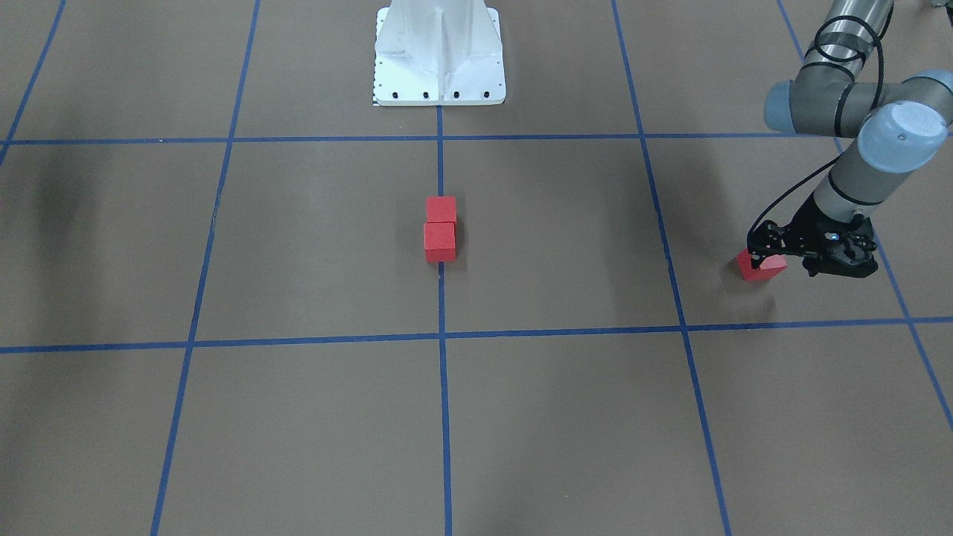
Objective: Form red blocks into L shape at center
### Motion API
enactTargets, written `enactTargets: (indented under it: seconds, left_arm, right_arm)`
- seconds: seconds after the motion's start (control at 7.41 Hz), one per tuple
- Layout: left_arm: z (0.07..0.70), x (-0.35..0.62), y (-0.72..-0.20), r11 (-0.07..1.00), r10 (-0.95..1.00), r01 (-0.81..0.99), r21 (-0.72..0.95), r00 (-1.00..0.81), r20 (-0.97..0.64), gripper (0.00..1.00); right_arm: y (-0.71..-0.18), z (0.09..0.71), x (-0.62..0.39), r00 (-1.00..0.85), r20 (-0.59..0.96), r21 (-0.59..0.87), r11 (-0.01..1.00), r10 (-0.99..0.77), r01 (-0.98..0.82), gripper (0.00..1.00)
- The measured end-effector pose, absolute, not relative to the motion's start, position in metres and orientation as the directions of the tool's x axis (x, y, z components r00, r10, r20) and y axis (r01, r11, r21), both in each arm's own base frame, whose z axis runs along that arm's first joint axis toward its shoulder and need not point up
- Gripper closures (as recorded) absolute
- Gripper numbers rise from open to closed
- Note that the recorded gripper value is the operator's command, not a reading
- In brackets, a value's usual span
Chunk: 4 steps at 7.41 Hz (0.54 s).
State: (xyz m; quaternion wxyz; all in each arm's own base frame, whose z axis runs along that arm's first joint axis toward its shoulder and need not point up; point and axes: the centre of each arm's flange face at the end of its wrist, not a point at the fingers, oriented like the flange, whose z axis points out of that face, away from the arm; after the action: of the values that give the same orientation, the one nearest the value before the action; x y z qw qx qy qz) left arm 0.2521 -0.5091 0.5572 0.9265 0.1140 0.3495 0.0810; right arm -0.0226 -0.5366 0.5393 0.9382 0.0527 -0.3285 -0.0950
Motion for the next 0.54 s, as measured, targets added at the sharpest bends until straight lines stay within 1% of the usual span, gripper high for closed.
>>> enactTargets:
  seconds: [0.54]
  left_arm:
    - [0.5612, 0.2503, -0.5072, 0.956, 0.227, -0.043, 0.29, 0.736, -0.638, 0.0]
  right_arm:
    - [-0.5372, 0.5387, -0.0228, 0.766, 0.606, 0.162, 0.976, -0.214, 0.144, 0.01]
